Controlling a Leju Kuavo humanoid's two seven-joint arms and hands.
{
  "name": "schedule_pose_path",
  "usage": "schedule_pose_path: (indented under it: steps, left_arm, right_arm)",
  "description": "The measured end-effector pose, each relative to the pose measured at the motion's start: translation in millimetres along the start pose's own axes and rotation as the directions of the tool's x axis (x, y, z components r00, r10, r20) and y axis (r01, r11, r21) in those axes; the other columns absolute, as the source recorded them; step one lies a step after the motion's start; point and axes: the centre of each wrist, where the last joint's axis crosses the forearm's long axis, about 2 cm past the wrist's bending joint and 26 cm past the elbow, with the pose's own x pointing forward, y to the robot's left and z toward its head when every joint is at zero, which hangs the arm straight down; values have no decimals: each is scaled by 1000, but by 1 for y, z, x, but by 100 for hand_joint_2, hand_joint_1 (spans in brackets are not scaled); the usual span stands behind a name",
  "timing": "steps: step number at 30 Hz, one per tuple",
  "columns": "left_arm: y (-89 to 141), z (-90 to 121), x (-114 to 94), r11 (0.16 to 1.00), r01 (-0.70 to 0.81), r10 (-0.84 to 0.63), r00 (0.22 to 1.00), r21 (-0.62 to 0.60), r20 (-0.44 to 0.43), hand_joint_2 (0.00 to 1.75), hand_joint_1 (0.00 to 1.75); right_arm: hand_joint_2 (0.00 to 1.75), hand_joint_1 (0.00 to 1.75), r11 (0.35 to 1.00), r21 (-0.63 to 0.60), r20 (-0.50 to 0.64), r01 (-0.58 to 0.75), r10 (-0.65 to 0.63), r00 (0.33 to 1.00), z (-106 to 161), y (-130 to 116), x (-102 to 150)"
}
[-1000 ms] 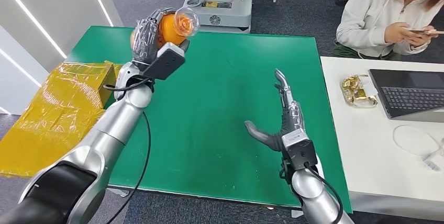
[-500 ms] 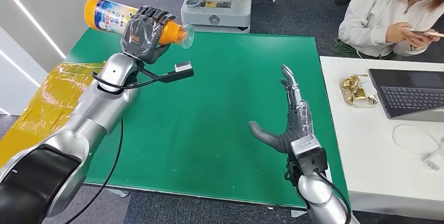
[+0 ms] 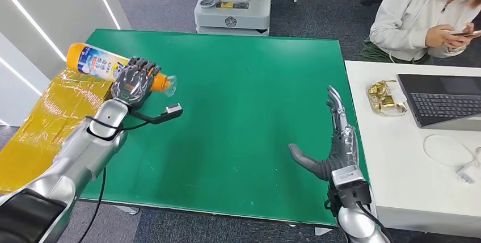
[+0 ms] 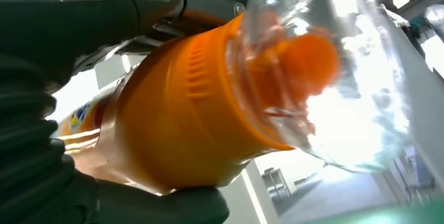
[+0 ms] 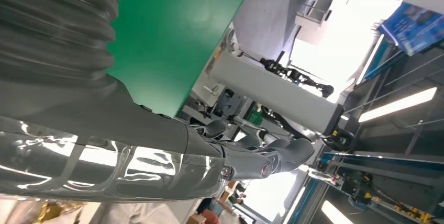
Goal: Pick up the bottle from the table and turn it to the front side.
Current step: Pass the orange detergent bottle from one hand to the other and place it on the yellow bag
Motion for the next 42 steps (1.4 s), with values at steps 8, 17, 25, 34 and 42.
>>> schedule_pose_path:
  steps: [8,17,25,34,42]
  left_arm:
    - [-41,78,-24,983,6,-21,997,-184,-76,175,175]
    - [-61,134,-44,951,-37,-5,991,-307,-135,175,175]
    - [-67,136,-28,944,-86,49,991,-318,-123,175,175]
    - [-70,131,0,930,-202,178,978,-307,-106,175,0]
    - [-71,124,4,917,-268,236,962,-294,-141,175,0]
  right_arm:
    - [175,0,998,-32,-50,-58,56,997,32,-14,2]
    - [175,0,994,-55,-84,-93,88,993,58,-19,11]
    - [175,0,994,-63,-76,-85,80,994,55,-17,17]
    - [175,0,995,-62,-71,-76,71,995,46,-15,18]
    - [175,0,995,-59,-70,-75,71,995,41,-14,14]
